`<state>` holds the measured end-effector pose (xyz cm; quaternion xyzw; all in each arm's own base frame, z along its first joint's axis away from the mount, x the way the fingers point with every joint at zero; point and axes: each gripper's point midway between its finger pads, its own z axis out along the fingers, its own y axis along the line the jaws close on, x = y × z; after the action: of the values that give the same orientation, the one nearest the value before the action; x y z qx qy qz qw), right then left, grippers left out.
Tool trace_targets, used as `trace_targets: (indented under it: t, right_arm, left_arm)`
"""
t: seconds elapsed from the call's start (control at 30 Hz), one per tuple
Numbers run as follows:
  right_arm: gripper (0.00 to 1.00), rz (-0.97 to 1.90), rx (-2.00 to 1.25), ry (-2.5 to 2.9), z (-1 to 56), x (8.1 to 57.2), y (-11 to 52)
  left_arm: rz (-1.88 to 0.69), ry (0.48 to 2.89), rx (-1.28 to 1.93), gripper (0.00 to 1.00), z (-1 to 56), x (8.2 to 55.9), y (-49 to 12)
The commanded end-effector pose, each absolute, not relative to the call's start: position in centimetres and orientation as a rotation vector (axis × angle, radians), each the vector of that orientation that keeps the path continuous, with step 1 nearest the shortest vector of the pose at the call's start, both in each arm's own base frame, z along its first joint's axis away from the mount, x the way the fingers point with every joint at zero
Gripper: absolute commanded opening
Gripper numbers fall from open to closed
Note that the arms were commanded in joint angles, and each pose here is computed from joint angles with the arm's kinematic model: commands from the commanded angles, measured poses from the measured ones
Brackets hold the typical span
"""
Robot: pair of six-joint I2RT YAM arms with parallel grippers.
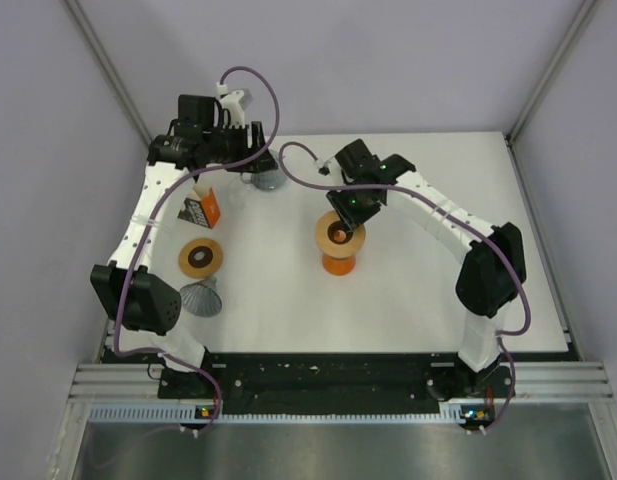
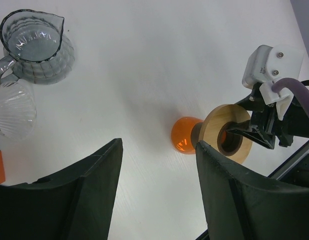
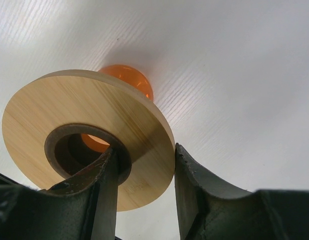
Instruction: Place the coffee filter in the dripper
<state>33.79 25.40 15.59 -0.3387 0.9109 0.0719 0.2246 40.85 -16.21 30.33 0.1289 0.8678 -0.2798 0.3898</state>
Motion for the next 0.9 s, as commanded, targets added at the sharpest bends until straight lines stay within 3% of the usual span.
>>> trace_targets:
  t: [0.0, 0.07, 0.23, 0.43, 0.87]
  right_arm:
    - [0.30, 0.212, -0.938, 2.450, 17.5, 34.7, 26.5]
    - [0.42, 0.227, -0.951, 2.453, 17.5, 34.6, 26.7]
    - [0.59, 0.247, -0.973, 2.440, 17.8, 34.4, 27.3]
    - [0.66, 0.280, -0.965, 2.400, 19.5, 34.3, 27.5]
    - [0.77, 0.265, -0.767, 2.171, 28.6, 34.1, 24.8]
  left_arm:
    - [-0.704, 2.155, 0.357, 0.66, 31.8, 40.6, -16.1]
    - [-0.701, 2.155, 0.360, 0.66, 31.7, 40.6, -16.0]
    - [-0.690, 2.154, 0.366, 0.67, 31.6, 40.7, -15.9]
    - [-0.546, 2.148, 0.371, 0.71, 31.3, 41.8, -14.3]
    - [0.201, 2.230, 0.402, 0.64, 26.2, 48.8, -5.9]
